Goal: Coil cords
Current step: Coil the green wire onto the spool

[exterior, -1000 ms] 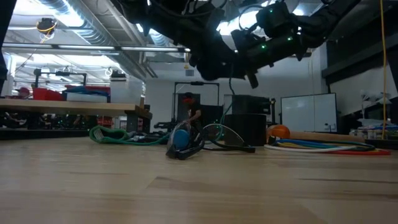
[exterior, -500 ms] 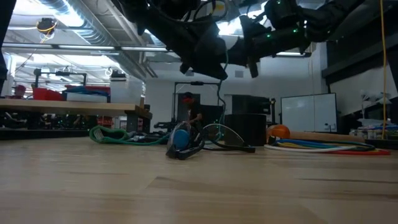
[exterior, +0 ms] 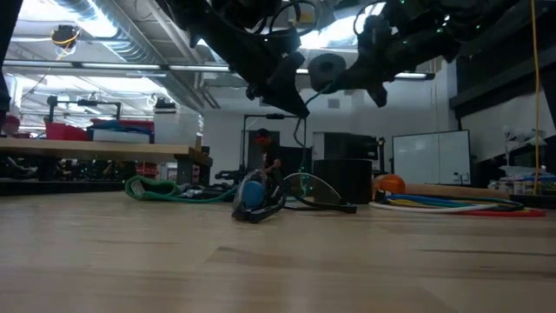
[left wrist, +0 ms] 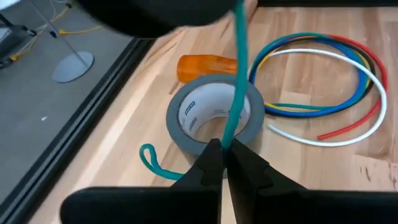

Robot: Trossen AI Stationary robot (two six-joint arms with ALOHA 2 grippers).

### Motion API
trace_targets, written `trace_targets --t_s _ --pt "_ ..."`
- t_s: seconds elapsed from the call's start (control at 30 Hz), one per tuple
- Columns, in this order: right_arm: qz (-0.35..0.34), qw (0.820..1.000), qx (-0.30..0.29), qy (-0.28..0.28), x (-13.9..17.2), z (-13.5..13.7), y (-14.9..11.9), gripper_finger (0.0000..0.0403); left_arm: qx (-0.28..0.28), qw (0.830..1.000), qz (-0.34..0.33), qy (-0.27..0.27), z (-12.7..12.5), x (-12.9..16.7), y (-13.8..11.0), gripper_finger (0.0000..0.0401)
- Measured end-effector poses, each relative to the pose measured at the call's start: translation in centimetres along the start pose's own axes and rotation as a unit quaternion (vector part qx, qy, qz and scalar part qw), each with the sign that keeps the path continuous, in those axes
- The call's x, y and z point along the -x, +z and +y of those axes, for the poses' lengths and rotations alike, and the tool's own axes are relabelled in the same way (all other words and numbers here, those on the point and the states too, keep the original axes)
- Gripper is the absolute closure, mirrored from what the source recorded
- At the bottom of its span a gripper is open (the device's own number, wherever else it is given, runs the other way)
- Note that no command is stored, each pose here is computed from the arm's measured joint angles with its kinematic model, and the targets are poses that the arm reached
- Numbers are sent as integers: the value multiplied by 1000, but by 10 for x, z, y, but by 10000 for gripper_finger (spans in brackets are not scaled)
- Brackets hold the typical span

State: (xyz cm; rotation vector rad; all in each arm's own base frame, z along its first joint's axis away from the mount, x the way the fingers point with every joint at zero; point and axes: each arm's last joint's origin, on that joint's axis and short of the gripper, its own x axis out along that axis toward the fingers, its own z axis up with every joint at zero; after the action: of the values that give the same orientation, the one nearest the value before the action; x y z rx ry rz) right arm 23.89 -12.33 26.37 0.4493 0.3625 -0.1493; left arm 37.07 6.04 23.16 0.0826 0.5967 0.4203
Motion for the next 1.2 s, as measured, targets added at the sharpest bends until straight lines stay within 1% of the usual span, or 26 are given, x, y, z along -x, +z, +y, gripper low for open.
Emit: trace_targets --t_s 0.1,0.23,0.57,0.77,0.93,1.07,1.13,1.2 --pt "17 1000 -3 17 7 4 -2 402 -11 1000 0 9 1 0 0 401" --pt "8 999 6 51 15 11 2 402 -22 1000 -9 10 1 0 2 391" --pt "-39 996 32 75 35 24 13 402 -16 999 -30 13 1 0 6 331" --pt "-62 994 45 80 48 31 18 402 -39 999 -35 11 -2 1 7 298" --pt "-83 991 66 79 58 36 21 402 -32 997 -65 6 -6 3 13 277" --pt "-95 990 71 70 63 38 22 402 -25 995 -99 0 -11 4 19 268" --pt "-99 990 73 71 64 39 23 402 -21 993 -117 -16 -13 3 21 265" --pt "-107 988 78 74 64 39 25 402 -20 989 -138 -44 -18 -1 22 265"
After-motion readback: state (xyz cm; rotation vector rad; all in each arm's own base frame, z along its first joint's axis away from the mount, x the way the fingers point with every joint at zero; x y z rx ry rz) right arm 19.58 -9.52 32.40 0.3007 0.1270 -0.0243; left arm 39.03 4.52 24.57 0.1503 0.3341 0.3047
